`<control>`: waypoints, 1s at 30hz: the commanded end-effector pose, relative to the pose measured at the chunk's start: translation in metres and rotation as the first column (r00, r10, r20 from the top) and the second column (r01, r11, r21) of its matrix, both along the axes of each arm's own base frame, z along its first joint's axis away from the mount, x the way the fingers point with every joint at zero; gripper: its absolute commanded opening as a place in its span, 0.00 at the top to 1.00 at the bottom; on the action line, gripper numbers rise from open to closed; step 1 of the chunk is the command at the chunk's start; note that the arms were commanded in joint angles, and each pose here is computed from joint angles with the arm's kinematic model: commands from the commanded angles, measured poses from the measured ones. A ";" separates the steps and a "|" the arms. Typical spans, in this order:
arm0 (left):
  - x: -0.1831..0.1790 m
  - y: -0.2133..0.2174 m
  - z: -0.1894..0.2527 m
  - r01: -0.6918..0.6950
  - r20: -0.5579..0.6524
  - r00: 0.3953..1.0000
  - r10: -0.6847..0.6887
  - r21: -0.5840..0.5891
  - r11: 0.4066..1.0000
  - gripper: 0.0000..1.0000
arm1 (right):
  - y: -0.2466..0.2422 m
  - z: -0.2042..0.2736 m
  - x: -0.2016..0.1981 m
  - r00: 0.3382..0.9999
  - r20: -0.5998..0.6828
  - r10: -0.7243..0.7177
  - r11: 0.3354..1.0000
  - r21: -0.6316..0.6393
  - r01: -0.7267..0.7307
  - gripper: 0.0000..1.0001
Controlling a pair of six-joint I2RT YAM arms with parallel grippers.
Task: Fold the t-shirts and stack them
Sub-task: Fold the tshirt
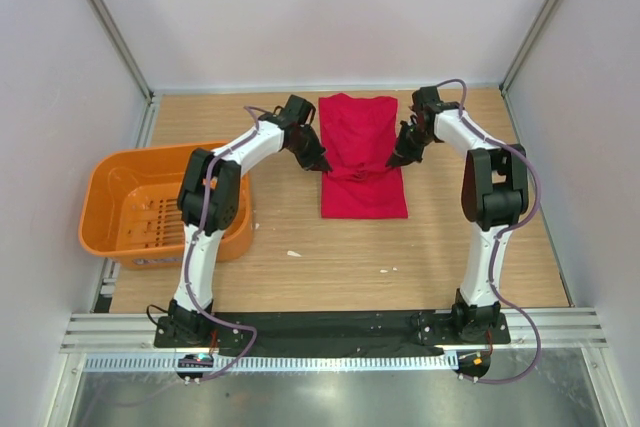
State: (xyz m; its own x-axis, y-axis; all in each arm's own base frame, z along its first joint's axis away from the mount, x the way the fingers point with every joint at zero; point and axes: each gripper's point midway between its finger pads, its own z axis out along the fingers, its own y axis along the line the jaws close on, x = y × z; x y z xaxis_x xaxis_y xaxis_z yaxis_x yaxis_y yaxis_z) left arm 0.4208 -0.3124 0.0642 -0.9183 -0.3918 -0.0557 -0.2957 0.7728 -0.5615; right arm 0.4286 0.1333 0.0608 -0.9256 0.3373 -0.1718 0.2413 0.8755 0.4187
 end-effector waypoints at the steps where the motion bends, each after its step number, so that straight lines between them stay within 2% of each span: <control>1: 0.012 -0.003 0.013 0.021 0.034 0.999 -0.020 -0.029 0.999 0.99 | -0.001 0.017 0.014 0.999 0.051 0.000 1.000 0.016 -0.001 0.99; 17: 0.023 0.000 0.002 0.032 0.011 0.999 -0.031 -0.011 0.999 0.97 | -0.009 0.017 0.025 0.998 0.051 -0.037 0.998 0.044 0.035 0.99; 20: 0.028 0.006 0.002 0.040 0.022 0.999 -0.041 0.026 0.999 0.90 | -0.022 0.017 0.035 0.995 0.066 -0.080 0.995 0.066 0.076 0.96; 21: 0.039 0.008 0.016 0.044 0.072 0.996 -0.048 0.046 0.998 0.82 | -0.025 0.018 0.046 0.990 0.108 -0.088 0.993 0.091 0.078 0.93; 22: 0.047 0.022 0.015 0.049 0.120 0.991 -0.066 0.138 0.989 0.75 | -0.031 0.018 0.054 0.985 0.141 -0.096 0.992 0.100 0.083 0.87; 23: 0.046 0.031 0.016 0.056 0.110 0.991 -0.079 0.194 0.979 0.70 | -0.043 0.011 0.061 0.981 0.170 -0.095 0.994 0.068 0.085 0.82; 24: 0.057 0.032 0.037 0.054 0.167 0.982 -0.089 0.207 0.977 0.64 | -0.062 0.016 0.069 0.977 0.182 -0.107 0.994 0.053 0.099 0.70; 25: 0.061 0.040 0.045 0.049 0.194 0.976 -0.100 0.251 0.967 0.61 | -0.067 0.017 0.070 0.979 0.184 -0.089 0.996 0.043 0.083 0.68; 26: 0.056 0.047 0.060 0.074 0.208 0.969 -0.136 0.284 0.956 0.57 | -0.068 0.028 0.071 0.976 0.210 -0.059 0.998 0.038 0.052 0.61; 28: 0.045 0.055 0.072 0.092 0.223 0.960 -0.168 0.316 0.944 0.55 | -0.066 0.043 0.064 0.971 0.233 -0.056 0.998 0.040 0.048 0.56; 29: 0.045 0.055 0.078 0.089 0.256 0.951 -0.175 0.316 0.944 0.55 | -0.065 0.068 0.059 0.957 0.283 -0.065 0.997 0.048 0.054 0.50; 30: 0.036 0.054 0.102 0.091 0.304 0.935 -0.182 0.290 0.953 0.56 | -0.059 0.065 0.050 0.957 0.285 -0.059 0.997 0.062 0.042 0.35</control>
